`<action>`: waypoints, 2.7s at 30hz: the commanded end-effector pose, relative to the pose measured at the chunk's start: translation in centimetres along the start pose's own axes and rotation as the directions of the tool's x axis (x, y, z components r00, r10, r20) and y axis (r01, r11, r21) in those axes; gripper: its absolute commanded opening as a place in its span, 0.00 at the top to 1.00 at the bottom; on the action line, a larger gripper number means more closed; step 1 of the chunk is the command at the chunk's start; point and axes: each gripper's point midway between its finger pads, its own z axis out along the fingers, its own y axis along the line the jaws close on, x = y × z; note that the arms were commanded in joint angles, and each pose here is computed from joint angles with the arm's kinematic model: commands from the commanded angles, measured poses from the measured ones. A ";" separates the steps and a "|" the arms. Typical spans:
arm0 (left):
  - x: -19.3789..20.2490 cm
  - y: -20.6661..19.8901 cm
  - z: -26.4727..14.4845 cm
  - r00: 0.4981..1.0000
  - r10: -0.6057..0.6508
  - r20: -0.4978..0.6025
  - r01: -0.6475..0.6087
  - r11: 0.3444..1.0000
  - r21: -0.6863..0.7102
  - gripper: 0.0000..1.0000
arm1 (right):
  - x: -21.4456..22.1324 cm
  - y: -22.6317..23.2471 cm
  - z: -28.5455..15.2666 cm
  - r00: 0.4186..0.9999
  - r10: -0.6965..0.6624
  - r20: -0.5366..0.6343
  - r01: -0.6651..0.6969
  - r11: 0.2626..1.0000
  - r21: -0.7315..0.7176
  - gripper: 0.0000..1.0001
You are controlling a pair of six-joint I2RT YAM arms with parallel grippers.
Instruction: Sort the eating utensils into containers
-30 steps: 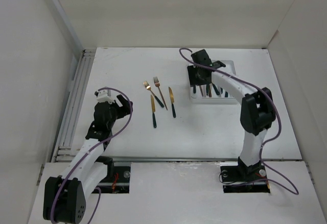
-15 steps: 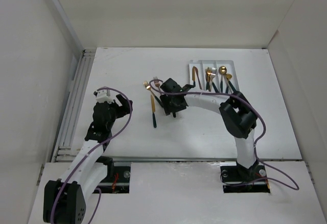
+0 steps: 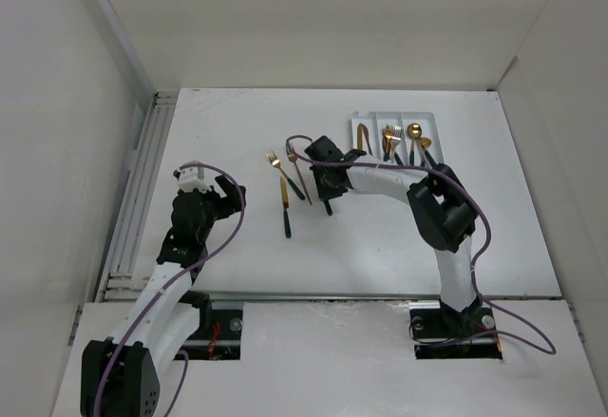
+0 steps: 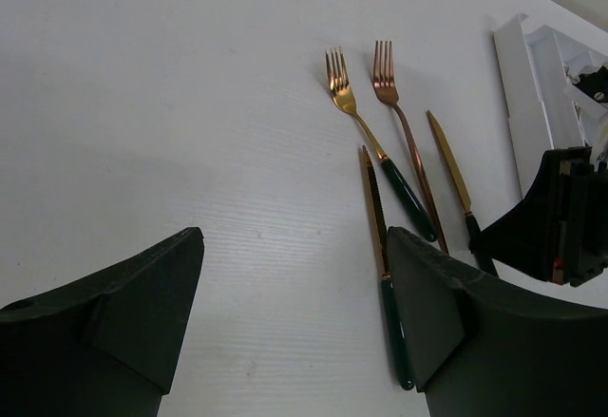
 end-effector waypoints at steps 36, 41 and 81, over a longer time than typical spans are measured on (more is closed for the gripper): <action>1.2 -5.2 1.6 0.930 0.235 -0.282 -0.189 0.965 0.182 0.36 | -10.9 -16.6 -1.8 0.962 0.199 0.185 -0.222 0.968 0.114 0.87; 6.0 -7.2 1.2 0.803 0.309 -0.509 -0.204 0.946 0.252 0.33 | -11.2 -16.4 -1.8 0.965 0.182 0.191 -0.204 0.973 0.104 0.55; 19.6 -4.2 -1.5 0.385 0.287 -0.877 -0.426 0.898 0.107 0.81 | -11.5 -14.4 -18.3 0.880 0.083 0.467 -0.148 0.984 0.103 0.36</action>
